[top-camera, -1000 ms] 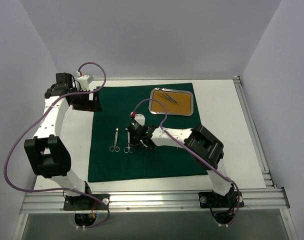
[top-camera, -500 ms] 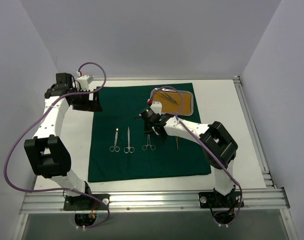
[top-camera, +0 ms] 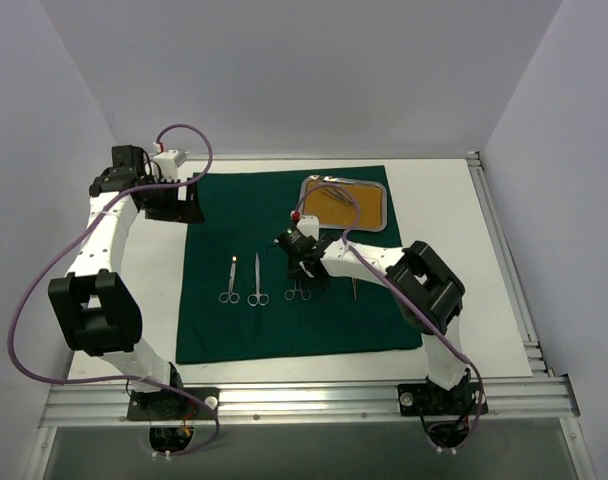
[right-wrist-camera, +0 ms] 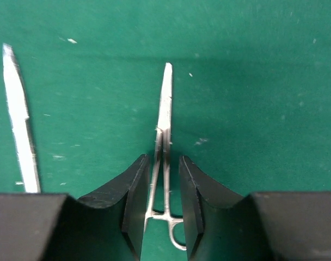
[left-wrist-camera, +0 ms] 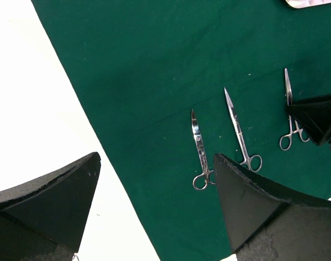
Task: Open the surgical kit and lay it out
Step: Adjust the medical item in the surgical kit, then pick up the medical item from the container.
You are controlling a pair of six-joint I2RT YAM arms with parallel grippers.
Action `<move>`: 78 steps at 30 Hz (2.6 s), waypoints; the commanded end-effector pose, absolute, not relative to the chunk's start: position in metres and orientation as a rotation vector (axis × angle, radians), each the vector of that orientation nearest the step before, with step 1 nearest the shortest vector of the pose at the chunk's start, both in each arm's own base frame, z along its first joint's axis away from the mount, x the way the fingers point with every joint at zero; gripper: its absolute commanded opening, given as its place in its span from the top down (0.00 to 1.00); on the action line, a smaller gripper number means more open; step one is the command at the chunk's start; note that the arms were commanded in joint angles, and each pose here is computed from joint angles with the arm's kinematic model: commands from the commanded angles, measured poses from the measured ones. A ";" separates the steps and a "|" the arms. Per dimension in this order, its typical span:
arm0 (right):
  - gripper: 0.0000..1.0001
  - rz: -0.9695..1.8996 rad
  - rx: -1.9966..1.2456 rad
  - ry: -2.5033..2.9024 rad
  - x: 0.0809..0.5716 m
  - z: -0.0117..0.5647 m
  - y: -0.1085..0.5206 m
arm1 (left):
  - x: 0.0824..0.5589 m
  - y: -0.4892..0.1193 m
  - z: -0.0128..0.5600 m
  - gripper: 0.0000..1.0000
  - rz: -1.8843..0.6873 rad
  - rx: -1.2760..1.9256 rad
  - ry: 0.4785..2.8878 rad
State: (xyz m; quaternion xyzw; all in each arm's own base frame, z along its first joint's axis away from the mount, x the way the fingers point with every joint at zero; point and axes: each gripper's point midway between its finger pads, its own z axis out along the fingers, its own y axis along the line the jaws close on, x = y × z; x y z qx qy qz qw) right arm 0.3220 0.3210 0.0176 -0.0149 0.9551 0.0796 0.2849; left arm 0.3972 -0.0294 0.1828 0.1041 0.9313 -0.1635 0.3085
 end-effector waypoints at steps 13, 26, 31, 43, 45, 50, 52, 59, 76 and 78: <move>1.00 0.262 -0.014 2.593 0.302 0.005 0.329 | 0.396 -0.029 0.198 0.06 -0.439 0.278 2.417; 1.00 0.333 0.037 2.532 0.306 0.021 0.351 | 0.397 -0.028 0.198 0.06 -0.438 0.275 2.413; 1.00 0.343 0.029 2.531 0.306 0.020 0.357 | 0.397 -0.028 0.197 0.06 -0.443 0.272 2.415; 1.00 0.357 -0.001 2.518 0.313 0.019 0.366 | 0.397 -0.027 0.198 0.06 -0.441 0.271 2.412; 1.00 0.361 -0.009 2.515 0.314 0.020 0.367 | 0.397 -0.027 0.198 0.06 -0.445 0.270 2.413; 1.00 0.367 -0.035 2.512 0.317 0.020 0.373 | 0.397 -0.027 0.199 0.06 -0.441 0.272 2.411; 1.00 0.370 -0.044 2.517 0.316 0.019 0.374 | 0.397 -0.027 0.199 0.06 -0.441 0.271 2.412; 1.00 0.314 -0.073 2.524 0.313 0.019 0.362 | 0.397 -0.027 0.199 0.06 -0.441 0.269 2.412; 0.80 0.418 -0.342 2.299 0.358 0.136 0.350 | 0.398 -0.021 0.201 0.06 -0.402 0.266 2.419; 0.71 0.360 -0.420 2.272 0.373 0.151 0.332 | 0.400 -0.018 0.203 0.06 -0.382 0.263 2.417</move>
